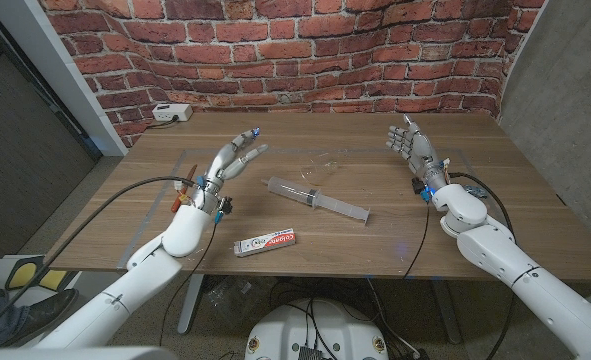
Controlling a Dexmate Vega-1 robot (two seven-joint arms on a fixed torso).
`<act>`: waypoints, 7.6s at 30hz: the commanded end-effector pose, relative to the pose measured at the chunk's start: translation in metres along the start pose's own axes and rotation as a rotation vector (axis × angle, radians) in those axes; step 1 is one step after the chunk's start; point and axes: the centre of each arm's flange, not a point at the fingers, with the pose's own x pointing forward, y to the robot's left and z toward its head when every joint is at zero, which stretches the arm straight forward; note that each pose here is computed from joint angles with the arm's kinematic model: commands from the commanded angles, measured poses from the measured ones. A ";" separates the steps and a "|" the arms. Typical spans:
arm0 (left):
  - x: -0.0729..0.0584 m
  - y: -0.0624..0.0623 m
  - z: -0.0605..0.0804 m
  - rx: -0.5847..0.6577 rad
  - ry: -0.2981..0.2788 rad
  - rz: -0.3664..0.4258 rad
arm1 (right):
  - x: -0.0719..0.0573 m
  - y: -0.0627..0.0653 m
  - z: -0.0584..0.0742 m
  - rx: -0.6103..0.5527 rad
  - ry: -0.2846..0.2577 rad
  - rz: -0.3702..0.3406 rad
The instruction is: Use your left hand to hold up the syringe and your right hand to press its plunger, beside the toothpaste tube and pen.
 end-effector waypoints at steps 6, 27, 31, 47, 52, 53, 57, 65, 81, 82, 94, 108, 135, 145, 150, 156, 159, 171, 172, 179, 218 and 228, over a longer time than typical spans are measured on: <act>-0.006 -0.009 0.016 0.268 -0.015 -0.027 | -0.008 0.000 0.000 -0.002 0.012 0.013; 0.014 0.009 0.039 0.518 0.029 -0.175 | -0.011 -0.004 -0.001 0.007 0.010 -0.007; 0.019 0.014 0.042 0.570 0.043 -0.207 | -0.012 -0.003 -0.001 0.005 0.016 -0.009; 0.041 0.025 0.058 0.776 0.081 -0.415 | -0.001 0.005 0.002 0.001 0.031 0.022; 0.048 0.025 0.062 0.814 0.077 -0.494 | 0.002 0.006 0.003 0.000 0.027 0.030; 0.050 0.025 0.064 0.819 0.075 -0.506 | 0.003 0.006 0.003 0.001 0.030 0.030; 0.054 0.024 0.069 0.846 0.064 -0.546 | 0.004 0.007 0.004 -0.001 0.034 0.034; 0.063 0.022 0.075 0.906 0.038 -0.606 | 0.004 0.008 0.005 0.003 0.030 0.032; 0.084 0.012 0.080 1.002 0.001 -0.786 | 0.001 0.010 0.004 0.009 0.031 0.020; 0.085 0.011 0.080 1.006 0.001 -0.789 | 0.001 0.010 0.004 0.011 0.032 0.018; 0.089 0.001 0.075 0.998 -0.015 -0.823 | 0.000 0.008 0.000 0.019 0.034 0.022; 0.093 -0.015 0.062 0.953 -0.027 -0.831 | -0.001 0.004 -0.001 0.024 0.045 0.024; 0.107 -0.046 0.035 0.966 -0.025 -0.897 | 0.001 0.002 -0.006 0.029 0.055 0.021; 0.109 -0.051 0.026 0.941 -0.016 -0.897 | -0.001 -0.002 -0.006 0.026 0.058 0.011; 0.107 -0.055 0.021 0.930 -0.006 -0.906 | -0.001 -0.002 -0.007 0.031 0.059 0.010; 0.102 -0.058 0.012 0.905 0.006 -0.897 | -0.001 -0.001 -0.008 0.031 0.062 0.014; 0.100 -0.060 0.011 0.918 0.003 -0.887 | 0.000 -0.001 -0.009 0.034 0.064 0.017; 0.097 -0.072 0.012 0.987 -0.031 -0.879 | 0.001 -0.004 -0.013 0.040 0.067 0.017; 0.097 -0.072 0.013 0.995 -0.037 -0.877 | 0.001 -0.004 -0.013 0.039 0.066 0.018; 0.098 -0.073 0.013 0.993 -0.046 -0.847 | 0.002 -0.005 -0.015 0.041 0.067 0.019; 0.079 -0.082 0.000 0.995 -0.034 -0.733 | 0.001 0.002 -0.015 0.037 0.079 0.030; 0.077 -0.090 -0.006 1.005 -0.030 -0.710 | 0.000 0.001 -0.014 0.034 0.080 0.024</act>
